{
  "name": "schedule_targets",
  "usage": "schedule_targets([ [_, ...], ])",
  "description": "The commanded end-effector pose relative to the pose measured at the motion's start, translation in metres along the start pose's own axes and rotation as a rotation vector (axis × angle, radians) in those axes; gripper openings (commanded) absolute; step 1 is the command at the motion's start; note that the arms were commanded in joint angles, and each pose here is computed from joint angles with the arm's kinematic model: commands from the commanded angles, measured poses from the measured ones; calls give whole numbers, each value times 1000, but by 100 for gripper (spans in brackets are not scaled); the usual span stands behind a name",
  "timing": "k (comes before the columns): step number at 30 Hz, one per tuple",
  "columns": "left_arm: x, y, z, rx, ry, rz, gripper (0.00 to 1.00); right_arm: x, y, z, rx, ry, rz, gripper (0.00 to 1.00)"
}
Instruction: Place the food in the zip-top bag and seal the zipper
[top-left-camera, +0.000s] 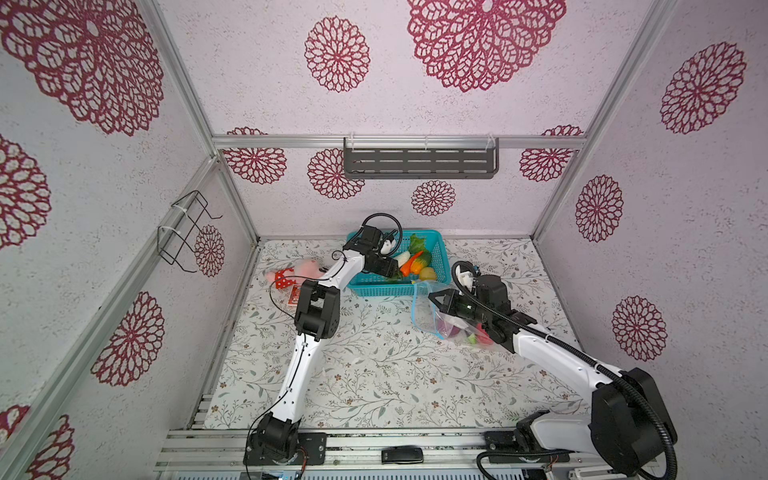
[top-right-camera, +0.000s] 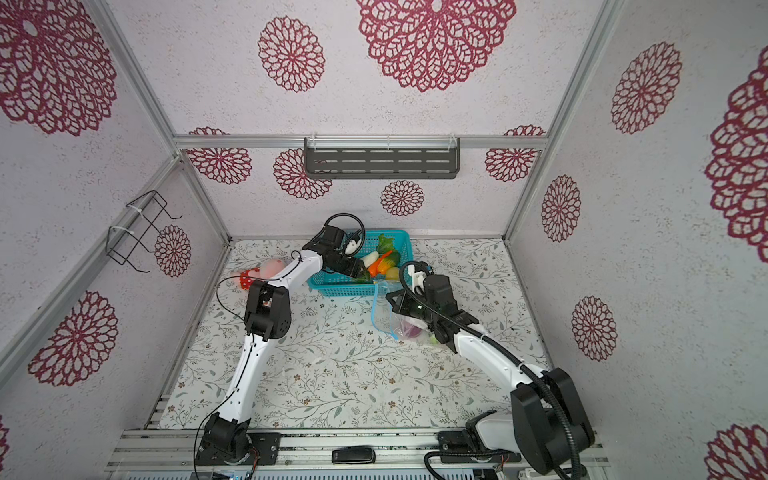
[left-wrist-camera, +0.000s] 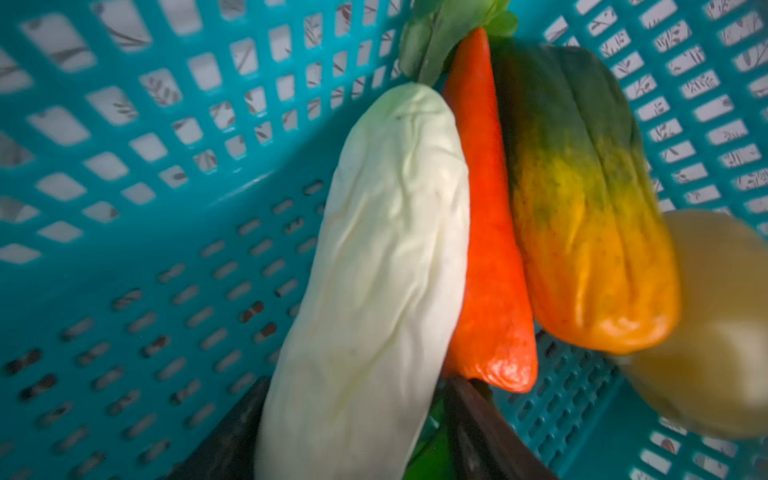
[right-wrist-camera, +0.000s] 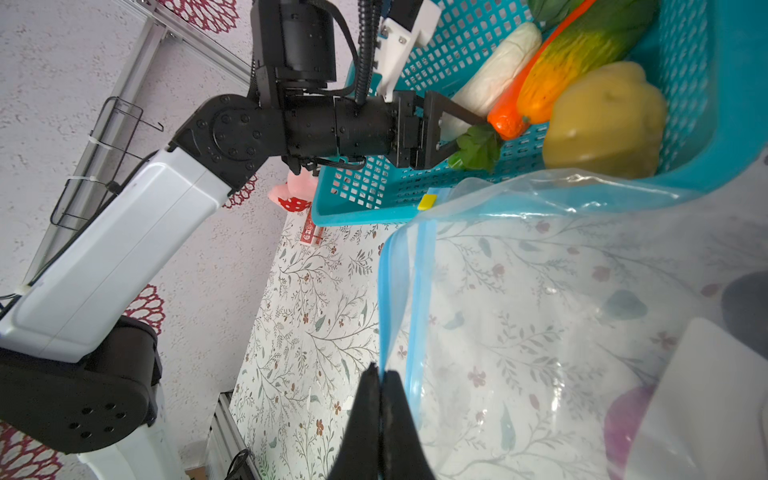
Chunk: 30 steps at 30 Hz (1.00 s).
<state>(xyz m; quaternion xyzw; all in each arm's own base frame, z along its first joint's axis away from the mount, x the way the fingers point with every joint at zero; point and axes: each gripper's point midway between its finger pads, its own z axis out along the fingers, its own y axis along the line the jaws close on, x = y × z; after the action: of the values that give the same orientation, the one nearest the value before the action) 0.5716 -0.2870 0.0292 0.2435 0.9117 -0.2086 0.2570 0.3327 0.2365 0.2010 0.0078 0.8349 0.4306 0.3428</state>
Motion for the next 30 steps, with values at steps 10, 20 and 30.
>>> schedule_targets([
  [10, -40, 7, -6, -90, -120, 33, 80, -16, 17, -8, -51, -51, -19, 0],
  [20, -48, 10, -6, -92, -138, 20, 81, -16, 18, -13, -39, -50, -16, 0],
  [30, -13, 36, -17, -160, -17, -19, 57, -28, 32, -27, -38, -84, -57, 0],
])
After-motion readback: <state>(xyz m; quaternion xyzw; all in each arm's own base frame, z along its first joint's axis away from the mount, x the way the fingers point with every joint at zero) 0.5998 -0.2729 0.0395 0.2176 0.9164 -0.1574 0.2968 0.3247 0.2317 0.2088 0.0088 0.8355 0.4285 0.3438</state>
